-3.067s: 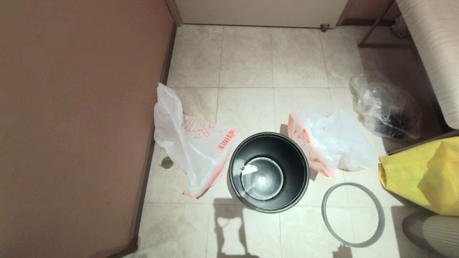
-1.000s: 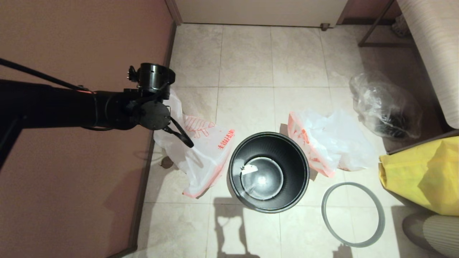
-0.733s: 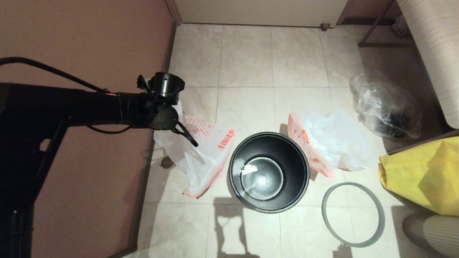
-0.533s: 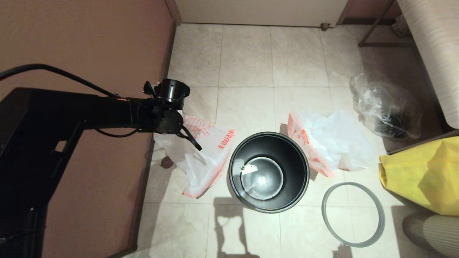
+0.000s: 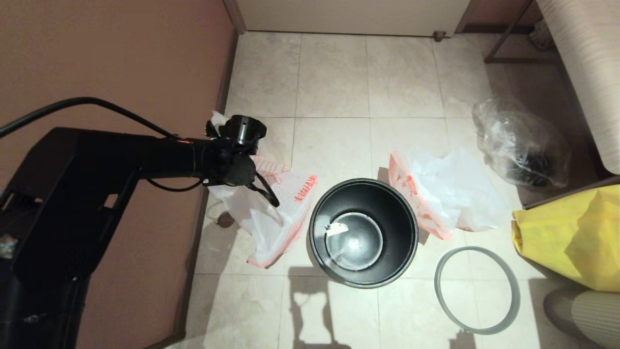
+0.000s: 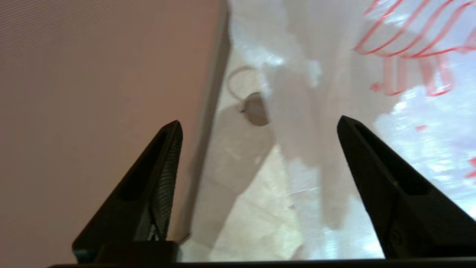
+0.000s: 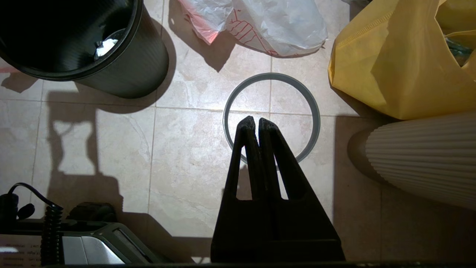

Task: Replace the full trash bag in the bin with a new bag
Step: Pick up a new trash bag

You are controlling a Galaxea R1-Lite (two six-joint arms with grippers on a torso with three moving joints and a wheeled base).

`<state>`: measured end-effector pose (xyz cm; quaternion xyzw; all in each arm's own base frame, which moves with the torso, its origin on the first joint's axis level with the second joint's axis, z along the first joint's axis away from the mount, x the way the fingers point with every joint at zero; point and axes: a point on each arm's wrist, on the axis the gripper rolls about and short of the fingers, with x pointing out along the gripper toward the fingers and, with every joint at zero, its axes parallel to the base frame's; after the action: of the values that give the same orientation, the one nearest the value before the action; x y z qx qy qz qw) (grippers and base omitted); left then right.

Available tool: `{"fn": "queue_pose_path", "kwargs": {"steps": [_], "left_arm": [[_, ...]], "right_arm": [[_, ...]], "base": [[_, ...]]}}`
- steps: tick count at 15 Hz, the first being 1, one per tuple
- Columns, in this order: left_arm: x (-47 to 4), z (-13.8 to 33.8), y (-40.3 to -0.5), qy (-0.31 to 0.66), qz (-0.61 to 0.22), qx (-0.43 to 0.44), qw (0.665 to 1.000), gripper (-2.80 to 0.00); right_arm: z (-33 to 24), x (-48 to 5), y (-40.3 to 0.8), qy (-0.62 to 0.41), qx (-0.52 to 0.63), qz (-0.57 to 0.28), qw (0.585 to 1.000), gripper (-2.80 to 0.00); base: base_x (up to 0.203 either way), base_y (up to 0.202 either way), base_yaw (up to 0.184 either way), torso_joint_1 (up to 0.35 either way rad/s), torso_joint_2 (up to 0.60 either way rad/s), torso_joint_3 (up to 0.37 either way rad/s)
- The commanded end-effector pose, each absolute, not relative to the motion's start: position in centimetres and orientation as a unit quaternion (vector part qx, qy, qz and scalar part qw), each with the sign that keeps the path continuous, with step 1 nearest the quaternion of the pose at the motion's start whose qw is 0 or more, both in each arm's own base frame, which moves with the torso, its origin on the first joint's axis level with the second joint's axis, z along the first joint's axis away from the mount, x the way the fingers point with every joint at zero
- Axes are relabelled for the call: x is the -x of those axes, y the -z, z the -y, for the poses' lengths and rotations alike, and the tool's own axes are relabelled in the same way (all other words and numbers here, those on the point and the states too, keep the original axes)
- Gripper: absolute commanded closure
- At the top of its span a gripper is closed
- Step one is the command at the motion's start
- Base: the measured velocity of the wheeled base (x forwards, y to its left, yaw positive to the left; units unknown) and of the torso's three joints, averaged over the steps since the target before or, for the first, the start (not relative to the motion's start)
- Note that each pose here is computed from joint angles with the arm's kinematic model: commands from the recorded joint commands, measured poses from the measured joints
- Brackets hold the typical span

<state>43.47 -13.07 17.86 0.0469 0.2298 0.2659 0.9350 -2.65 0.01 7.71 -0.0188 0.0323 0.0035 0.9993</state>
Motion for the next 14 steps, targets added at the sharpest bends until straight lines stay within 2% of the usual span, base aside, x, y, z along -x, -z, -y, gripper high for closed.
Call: {"fn": "queue_pose_path", "kwargs": {"steps": [1,6,9,10,14], "left_arm": [[-44.4,13.4,-17.0,-0.264,-0.231,-0.043,0.935,-2.80],[-46.9,14.0,-12.9,-0.251,-0.248,-0.017,0.936,-2.80],[-49.2,13.2,-10.6,-0.257,-0.201,0.007,0.945,-2.80],[-49.9,12.5,-9.7,-0.264,-0.188,0.004,0.946,0.00],[-50.1,12.4,-10.8,-0.264,-0.164,-0.001,0.950,0.00]], "right_arm": [[0.0,2.6,-7.7,-0.004,0.019,-0.034,0.999,0.00],[0.0,2.6,-7.7,-0.004,0.019,-0.034,0.999,0.00],[0.0,2.6,-7.7,-0.004,0.019,-0.033,0.999,0.00],[0.0,2.6,-7.7,-0.004,0.019,-0.033,0.999,0.00],[0.0,2.6,-7.7,-0.004,0.019,-0.033,0.999,0.00]], "base": [[0.000,0.000,0.000,0.000,0.00,0.000],[0.000,0.000,0.000,0.000,0.00,0.000],[0.000,0.000,0.000,0.000,0.00,0.000],[0.000,0.000,0.000,0.000,0.00,0.000],[0.000,0.000,0.000,0.000,0.00,0.000]]}}
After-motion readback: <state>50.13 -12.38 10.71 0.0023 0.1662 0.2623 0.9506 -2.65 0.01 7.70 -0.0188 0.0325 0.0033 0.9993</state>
